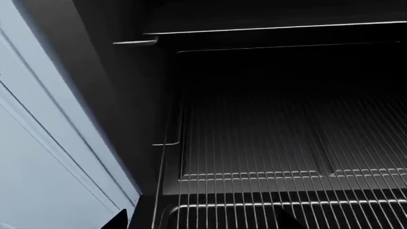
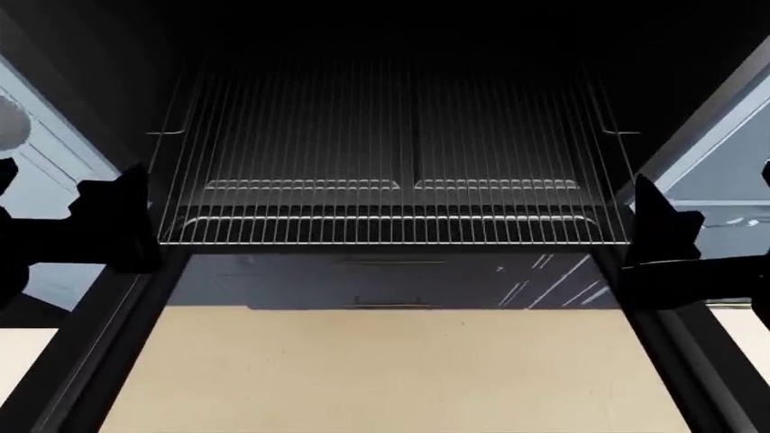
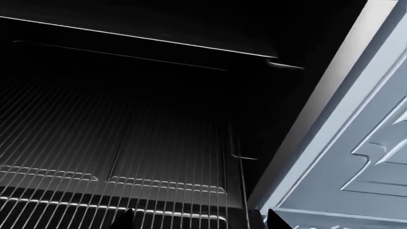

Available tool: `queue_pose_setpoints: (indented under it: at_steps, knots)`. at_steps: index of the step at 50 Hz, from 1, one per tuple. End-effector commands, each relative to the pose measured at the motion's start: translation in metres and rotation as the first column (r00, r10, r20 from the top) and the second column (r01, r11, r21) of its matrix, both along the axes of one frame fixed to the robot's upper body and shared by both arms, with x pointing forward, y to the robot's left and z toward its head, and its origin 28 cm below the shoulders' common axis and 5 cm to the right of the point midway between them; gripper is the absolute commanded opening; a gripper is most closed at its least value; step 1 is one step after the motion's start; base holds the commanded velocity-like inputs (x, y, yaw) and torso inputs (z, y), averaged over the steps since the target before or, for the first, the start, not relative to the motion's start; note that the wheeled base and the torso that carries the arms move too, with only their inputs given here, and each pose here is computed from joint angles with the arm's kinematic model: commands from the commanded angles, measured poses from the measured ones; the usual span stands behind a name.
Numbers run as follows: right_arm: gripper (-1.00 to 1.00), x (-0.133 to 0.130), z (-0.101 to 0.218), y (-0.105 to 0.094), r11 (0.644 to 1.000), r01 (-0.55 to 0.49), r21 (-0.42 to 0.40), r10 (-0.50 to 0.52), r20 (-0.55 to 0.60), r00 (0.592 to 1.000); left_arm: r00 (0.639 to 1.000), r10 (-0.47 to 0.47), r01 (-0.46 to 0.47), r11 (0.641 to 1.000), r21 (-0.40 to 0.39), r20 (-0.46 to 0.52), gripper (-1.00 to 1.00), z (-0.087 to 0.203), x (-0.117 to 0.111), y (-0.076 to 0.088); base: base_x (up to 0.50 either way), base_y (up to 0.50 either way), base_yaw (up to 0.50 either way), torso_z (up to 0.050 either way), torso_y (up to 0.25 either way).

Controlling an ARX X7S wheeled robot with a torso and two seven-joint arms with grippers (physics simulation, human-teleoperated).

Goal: Fully slide the bottom oven rack out.

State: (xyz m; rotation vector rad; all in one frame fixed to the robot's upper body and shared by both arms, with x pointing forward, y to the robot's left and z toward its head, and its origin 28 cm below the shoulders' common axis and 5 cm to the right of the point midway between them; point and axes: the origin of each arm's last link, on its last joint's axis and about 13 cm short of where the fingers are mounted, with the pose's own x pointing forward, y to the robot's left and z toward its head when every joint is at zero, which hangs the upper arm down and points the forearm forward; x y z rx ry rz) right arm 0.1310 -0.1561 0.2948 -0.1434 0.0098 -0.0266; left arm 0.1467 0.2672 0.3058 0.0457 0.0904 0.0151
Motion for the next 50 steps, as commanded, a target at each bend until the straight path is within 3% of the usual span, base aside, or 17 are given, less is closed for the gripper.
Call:
queue_pose_setpoints:
  at_steps: [1, 18, 28, 50]
  knots:
    - [1.0, 0.024, 0.007, 0.005, 0.998, -0.032, 0.054, 0.036, -0.09, 0.995, 0.997, -0.04, 0.038, 0.999, -0.031, -0.066, 1.0, 0.008, 0.026, -0.009, 0.0, 0.0, 0.0, 0.0, 0.0]
    - [1.0, 0.085, 0.011, 0.025, 0.991, -0.1, 0.093, 0.117, -0.201, 0.973, 0.983, -0.104, 0.099, 0.994, -0.041, -0.151, 1.0, 0.001, 0.101, -0.034, 0.0, 0.0, 0.0, 0.0, 0.0]
    - [1.0, 0.116, 0.007, 0.029, 0.991, -0.085, 0.107, 0.107, -0.223, 0.969, 0.986, -0.097, 0.089, 0.994, -0.061, -0.136, 1.0, -0.001, 0.122, -0.039, 0.0, 0.0, 0.0, 0.0, 0.0]
    - [1.0, 0.169, 0.002, 0.039, 0.99, -0.049, 0.129, 0.084, -0.288, 0.954, 0.973, -0.062, 0.052, 0.997, -0.051, -0.22, 1.0, -0.013, 0.163, -0.046, 0.0, 0.0, 0.0, 0.0, 0.0]
